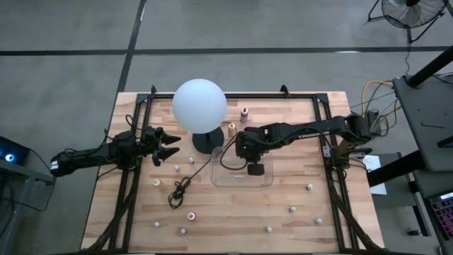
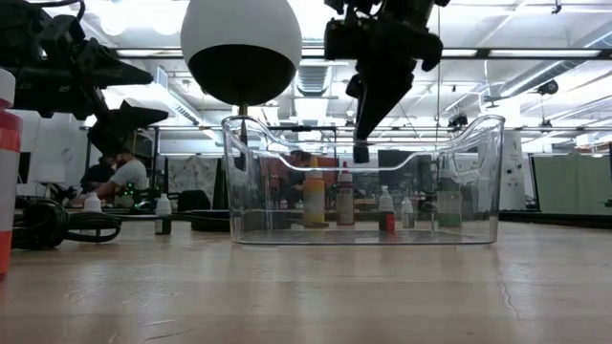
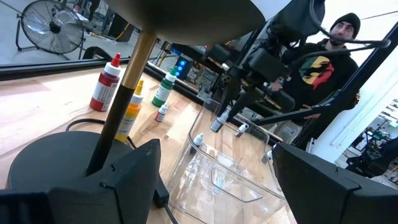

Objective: Pick & Place food coloring
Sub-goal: Put the small black food coloring bottle into the transparent bin

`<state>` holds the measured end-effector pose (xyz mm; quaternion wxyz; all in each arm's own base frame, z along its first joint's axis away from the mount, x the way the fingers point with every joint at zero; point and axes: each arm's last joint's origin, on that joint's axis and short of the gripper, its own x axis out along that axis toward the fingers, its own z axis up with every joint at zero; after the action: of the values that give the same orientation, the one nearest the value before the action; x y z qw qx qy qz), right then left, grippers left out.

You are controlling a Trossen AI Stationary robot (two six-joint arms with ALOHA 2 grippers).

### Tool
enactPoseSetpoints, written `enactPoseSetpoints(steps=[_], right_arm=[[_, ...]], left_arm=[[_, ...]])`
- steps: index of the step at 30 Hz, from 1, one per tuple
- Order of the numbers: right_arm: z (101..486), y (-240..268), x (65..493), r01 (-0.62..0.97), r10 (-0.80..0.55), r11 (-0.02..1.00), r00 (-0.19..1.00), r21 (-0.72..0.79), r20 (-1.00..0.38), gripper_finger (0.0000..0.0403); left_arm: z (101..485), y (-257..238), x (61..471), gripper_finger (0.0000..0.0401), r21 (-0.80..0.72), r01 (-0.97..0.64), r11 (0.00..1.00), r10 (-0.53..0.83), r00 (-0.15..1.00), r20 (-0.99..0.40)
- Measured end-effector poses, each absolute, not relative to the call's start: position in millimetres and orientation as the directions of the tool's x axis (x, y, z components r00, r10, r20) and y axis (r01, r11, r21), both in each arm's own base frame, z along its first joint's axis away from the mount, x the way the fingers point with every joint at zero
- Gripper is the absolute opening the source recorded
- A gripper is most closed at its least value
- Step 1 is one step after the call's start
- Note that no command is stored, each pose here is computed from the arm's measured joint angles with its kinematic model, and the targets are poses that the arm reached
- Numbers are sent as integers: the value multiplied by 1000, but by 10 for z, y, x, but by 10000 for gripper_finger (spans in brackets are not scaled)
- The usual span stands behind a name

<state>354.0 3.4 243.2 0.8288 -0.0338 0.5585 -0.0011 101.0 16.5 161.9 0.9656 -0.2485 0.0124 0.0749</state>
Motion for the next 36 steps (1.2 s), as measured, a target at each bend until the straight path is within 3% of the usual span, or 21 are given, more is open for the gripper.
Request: enactPoseSetpoints(steps=[22, 36], right_arm=[[1950, 41, 3677, -112, -40, 991, 296, -77, -954, 45], [1786, 16, 3659, -120, -42, 989, 321, -85, -946, 45]], left_arm=[[1617, 166, 1013, 279, -478, -153, 865, 139, 988, -65], [1614, 166, 1015, 279, -478, -154, 865, 138, 988, -68]])
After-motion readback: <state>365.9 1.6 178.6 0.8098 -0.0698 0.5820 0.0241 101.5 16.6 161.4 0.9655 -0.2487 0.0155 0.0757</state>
